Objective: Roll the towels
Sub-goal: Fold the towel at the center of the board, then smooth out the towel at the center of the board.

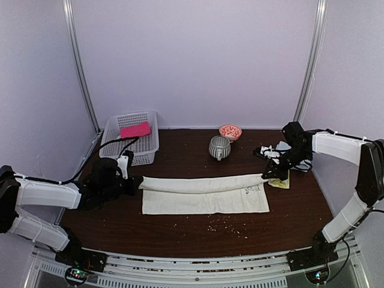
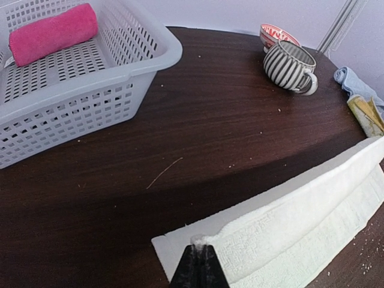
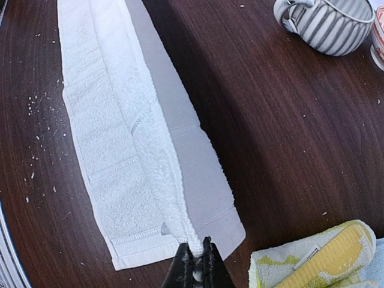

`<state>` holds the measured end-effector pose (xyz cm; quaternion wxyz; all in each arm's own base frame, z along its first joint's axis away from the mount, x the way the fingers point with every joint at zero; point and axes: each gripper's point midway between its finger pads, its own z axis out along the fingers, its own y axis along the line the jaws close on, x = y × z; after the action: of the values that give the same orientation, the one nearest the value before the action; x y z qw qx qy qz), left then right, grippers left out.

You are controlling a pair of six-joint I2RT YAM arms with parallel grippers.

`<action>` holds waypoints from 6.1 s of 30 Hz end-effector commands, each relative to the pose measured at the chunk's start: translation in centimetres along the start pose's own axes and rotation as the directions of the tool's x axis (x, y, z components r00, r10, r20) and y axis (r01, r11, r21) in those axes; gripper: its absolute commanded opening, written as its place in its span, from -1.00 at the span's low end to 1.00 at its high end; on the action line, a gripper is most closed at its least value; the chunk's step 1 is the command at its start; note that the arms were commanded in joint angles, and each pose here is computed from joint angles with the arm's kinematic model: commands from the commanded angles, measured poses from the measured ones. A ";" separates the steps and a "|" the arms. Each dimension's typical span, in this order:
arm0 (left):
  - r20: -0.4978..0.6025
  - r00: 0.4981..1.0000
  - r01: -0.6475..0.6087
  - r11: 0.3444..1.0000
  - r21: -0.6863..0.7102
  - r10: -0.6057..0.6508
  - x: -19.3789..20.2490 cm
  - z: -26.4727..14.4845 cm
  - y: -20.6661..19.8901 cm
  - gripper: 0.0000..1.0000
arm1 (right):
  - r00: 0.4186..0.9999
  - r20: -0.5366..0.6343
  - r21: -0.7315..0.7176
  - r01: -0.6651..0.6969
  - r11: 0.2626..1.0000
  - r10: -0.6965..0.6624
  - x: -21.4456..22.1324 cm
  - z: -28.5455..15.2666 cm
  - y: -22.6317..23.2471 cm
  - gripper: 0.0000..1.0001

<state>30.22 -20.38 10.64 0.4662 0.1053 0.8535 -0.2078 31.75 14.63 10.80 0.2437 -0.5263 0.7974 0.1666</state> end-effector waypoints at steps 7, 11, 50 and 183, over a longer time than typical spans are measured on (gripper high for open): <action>-0.022 1.000 -0.015 1.000 -0.002 0.015 1.2 0.4 0.2 -1.00 | 0.997 -0.022 -0.075 0.073 0.994 -0.075 2.1 0.0 4.1 -1.00; -0.052 0.999 -0.016 1.000 0.000 0.016 2.1 0.7 0.3 -1.00 | 0.995 -0.056 -0.137 0.072 0.988 -0.081 3.1 0.7 5.8 -1.00; 0.236 0.967 0.086 0.996 0.029 -0.090 0.7 -7.6 2.1 -0.24 | 0.919 -0.123 -0.132 0.360 0.924 -0.375 4.7 -1.9 14.5 -0.33; -0.350 0.929 0.125 0.992 -0.015 -0.122 10.3 0.7 0.2 -0.52 | 0.910 -0.413 0.118 0.005 0.993 0.044 4.0 0.5 6.6 -1.00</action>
<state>25.76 -21.36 2.43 0.2971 0.0833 0.9208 -0.2385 26.98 15.51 9.40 0.1480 -0.5067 0.8492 0.0131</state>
